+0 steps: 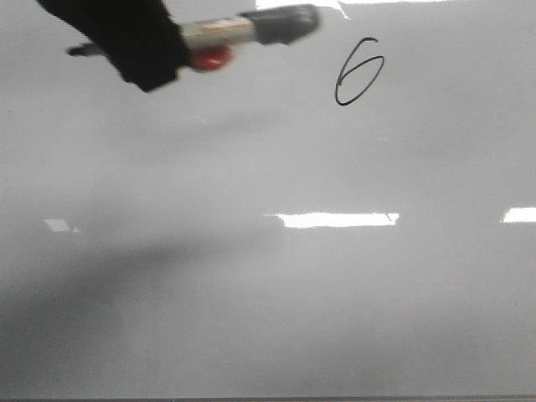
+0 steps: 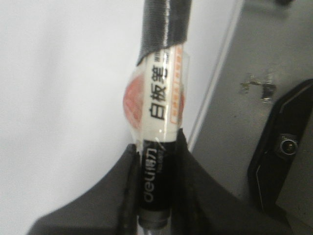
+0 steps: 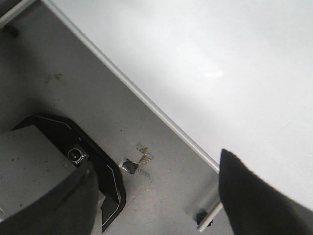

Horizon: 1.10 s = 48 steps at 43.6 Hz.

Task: Write number 6 on whiteboard

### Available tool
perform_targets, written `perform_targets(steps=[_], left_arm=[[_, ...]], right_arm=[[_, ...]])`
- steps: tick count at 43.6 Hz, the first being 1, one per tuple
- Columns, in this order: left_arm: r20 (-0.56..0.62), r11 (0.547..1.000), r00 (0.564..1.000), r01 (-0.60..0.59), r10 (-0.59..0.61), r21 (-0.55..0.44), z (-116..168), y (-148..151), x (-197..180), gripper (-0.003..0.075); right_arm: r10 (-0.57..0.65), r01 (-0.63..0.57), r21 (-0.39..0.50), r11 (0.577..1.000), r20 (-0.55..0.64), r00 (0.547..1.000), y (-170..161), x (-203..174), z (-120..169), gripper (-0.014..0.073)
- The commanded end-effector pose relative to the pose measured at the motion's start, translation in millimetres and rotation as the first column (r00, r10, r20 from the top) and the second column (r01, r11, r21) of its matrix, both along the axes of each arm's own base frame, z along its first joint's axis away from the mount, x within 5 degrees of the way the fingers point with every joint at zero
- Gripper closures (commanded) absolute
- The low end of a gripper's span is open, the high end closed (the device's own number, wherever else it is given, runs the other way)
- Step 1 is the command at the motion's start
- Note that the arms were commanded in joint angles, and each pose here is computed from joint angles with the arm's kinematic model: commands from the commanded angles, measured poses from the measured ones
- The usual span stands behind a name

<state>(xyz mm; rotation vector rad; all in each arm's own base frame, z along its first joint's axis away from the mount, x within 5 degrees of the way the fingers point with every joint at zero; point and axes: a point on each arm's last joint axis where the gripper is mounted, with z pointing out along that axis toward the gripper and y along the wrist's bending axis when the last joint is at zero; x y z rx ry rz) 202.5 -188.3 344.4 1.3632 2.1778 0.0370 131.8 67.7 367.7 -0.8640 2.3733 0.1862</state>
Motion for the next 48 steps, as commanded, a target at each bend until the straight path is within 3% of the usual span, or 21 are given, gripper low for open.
perform_targets(steps=[1,4,10,15,21,26,30,39,48], left_arm=[[0.103,0.958,0.954,-0.273,0.281,-0.083,32.6,37.9,5.8,0.0741],[0.125,0.895,0.887,-0.436,0.445,-0.094,39.1,67.2,9.2,0.0741],[0.154,0.794,0.779,-0.59,0.607,-0.145,41.0,117.2,4.3,0.0741],[0.177,0.723,0.701,-0.658,0.69,-0.211,33.5,147.4,-0.6,0.0741],[0.159,0.584,0.57,-0.723,0.806,-0.369,15.1,174.4,0.6,0.0741],[0.143,0.523,0.518,-0.729,0.843,-0.442,-7.2,187.1,8.3,0.0741],[0.119,0.485,0.504,-0.699,0.855,-0.525,-21.8,190.2,17.4,0.0741],[0.112,0.508,0.561,-0.624,0.82,-0.594,-47.6,183.9,45.0,0.0741],[0.078,0.499,0.6,-0.577,0.796,-0.647,-68.5,175.7,73.0,0.0741]], right_arm=[[-0.071,0.069,0.037,0.997,0.076,0.995,-6.8,-2.5,14.8,0.0053],[-0.073,0.07,0.039,0.997,0.08,0.994,-7.4,-3.4,15.3,0.0053],[-0.076,0.072,0.045,0.996,0.085,0.993,-7.3,-3.1,15.6,0.0053],[-0.079,0.073,0.058,0.996,0.111,0.991,-6.6,-1.3,17.4,0.0053],[-0.083,0.073,0.073,0.995,0.137,0.987,-5.9,0.6,19.3,0.0053],[-0.083,0.073,0.074,0.995,0.14,0.987,-5.8,0.8,19.5,0.0053],[-0.083,0.073,0.074,0.995,0.14,0.987,-5.8,0.8,19.5,0.0053],[-0.083,0.073,0.074,0.995,0.14,0.987,-5.8,0.8,19.5,0.0053],[-0.083,0.073,0.074,0.995,0.139,0.987,-5.9,0.7,19.4,0.0053]])
